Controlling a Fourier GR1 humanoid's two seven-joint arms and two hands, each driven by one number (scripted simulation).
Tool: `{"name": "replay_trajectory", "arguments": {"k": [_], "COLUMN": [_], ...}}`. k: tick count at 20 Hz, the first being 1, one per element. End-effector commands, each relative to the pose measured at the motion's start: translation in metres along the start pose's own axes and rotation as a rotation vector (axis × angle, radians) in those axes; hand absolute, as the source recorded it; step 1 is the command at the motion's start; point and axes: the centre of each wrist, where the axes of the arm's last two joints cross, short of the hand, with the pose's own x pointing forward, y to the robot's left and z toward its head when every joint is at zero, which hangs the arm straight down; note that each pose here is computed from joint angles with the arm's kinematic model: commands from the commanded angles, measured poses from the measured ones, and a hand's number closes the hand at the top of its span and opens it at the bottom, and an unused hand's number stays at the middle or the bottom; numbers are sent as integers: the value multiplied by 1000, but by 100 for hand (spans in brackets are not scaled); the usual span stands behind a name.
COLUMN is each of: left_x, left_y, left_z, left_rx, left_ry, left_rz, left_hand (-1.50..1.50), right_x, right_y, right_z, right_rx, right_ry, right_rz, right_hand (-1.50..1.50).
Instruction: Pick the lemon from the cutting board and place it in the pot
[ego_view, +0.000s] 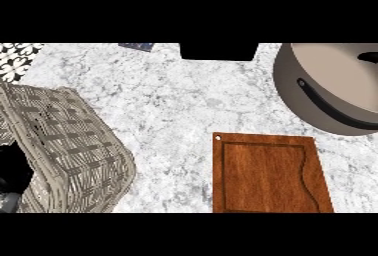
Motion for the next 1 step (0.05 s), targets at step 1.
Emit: {"name": "replay_trajectory", "arguments": {"k": [1], "left_x": [-2], "left_y": [-17], "left_z": [4], "left_rx": [14], "left_ry": [13], "left_rz": [32], "left_hand": [0], "right_x": [-21], "right_y": [-39], "right_z": [28], "right_rx": [-4], "right_ry": [6], "right_rz": [-21], "right_hand": [-150]}}
